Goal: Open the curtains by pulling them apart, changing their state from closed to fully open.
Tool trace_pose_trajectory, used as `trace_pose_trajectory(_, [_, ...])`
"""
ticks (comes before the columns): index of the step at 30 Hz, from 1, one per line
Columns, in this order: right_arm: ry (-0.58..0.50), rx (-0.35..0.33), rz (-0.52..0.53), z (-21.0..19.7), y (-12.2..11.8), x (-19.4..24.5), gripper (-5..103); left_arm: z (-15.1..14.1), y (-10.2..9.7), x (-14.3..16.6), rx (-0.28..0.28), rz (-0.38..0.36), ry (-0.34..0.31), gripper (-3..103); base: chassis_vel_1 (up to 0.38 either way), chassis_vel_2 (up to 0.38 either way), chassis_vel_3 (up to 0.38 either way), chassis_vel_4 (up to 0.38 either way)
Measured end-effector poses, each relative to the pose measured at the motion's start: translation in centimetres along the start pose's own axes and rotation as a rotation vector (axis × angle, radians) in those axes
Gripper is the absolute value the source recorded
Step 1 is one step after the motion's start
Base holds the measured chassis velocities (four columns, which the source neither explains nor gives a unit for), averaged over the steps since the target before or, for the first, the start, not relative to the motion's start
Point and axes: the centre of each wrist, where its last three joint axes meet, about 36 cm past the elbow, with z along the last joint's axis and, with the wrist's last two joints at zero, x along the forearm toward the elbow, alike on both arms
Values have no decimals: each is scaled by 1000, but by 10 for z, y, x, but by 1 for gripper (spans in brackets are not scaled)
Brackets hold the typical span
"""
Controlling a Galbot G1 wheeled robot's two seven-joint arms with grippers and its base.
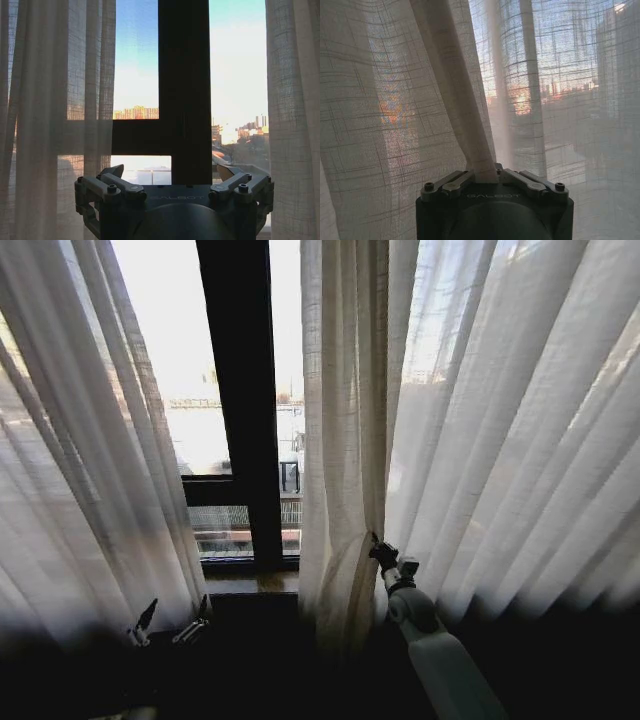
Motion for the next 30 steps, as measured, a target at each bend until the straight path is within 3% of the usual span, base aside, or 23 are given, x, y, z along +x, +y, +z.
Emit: trace_pose_trajectory(30, [0, 13, 7, 0, -4, 7, 0, -1, 1, -1, 3, 3, -6, 100, -355, -352, 356, 357])
